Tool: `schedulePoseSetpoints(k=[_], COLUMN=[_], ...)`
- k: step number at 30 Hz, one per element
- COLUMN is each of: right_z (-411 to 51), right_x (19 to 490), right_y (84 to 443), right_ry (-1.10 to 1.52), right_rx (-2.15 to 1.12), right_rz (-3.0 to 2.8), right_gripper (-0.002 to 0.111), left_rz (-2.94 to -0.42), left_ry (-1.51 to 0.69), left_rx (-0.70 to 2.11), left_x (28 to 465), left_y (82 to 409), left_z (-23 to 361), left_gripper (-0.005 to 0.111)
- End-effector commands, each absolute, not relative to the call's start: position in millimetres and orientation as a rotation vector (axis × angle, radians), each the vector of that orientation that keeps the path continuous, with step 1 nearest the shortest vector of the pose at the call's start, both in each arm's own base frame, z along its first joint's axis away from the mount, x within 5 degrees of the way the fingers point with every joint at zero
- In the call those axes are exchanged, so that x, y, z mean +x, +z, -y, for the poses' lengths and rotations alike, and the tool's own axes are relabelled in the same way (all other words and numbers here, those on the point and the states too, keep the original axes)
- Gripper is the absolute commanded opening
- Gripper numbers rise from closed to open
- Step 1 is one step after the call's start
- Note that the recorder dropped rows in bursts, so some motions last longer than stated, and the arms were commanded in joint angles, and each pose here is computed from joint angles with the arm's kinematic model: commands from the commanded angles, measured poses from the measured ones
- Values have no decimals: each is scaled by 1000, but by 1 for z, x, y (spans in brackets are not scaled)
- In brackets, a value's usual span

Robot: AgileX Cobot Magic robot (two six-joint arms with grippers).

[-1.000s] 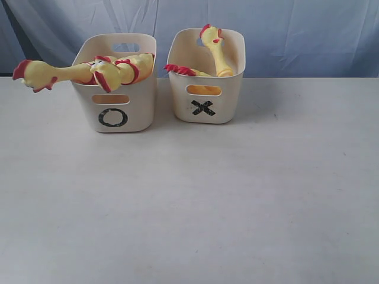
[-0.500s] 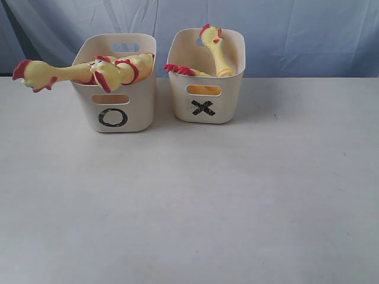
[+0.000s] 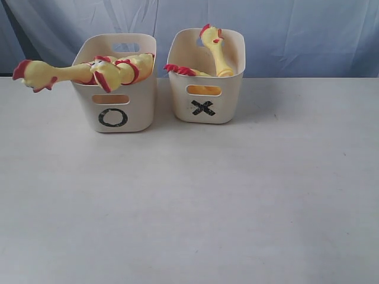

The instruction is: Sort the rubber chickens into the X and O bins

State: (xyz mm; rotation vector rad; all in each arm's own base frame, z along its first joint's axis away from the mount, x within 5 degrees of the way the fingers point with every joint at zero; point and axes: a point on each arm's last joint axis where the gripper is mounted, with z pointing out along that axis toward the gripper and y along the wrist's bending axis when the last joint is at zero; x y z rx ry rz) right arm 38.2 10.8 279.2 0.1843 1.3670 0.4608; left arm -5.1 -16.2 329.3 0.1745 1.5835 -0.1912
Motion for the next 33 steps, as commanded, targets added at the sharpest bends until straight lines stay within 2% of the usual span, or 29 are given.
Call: schedulePoseSetpoints(k=[1,9,11,14,15,17,22,27,33], right_z=[-11,-11,-9,-6,-5,-4,-2,-2,-2], right_x=[38,38,38,38,38,38,43,55,56], right_y=[278,278,277,278,278,279,267,219,208], right_ry=[457,442,334,135,70,-35,-188,-190,-191], right_rx=[184,175,114,-1,-39,-104,-205,-222,-240], right_rz=[-1367,-1368,-1370,-1364,-1357,-1348,-1360,-1471,-1528], right_gripper=[-1,-1,-1,-1,-1,-1,-1,-1,-1], left_rz=[-1576,-1578,-1552,-1272,-1079,-941,-1111,-1253,-1298], left_ry=[-184,-184,-172,-94,-13,84,100,100,97], left_rx=[175,176,162,71,43,64,98,114,121], left_x=[-7,-7,-3,9,10,14,38,52,53], left_y=[329,329,327,335,339,332,282,234,229], left_z=[16,16,15,6,0,-1,0,1,1], left_gripper=[0,0,0,0,0,0,0,0,0])
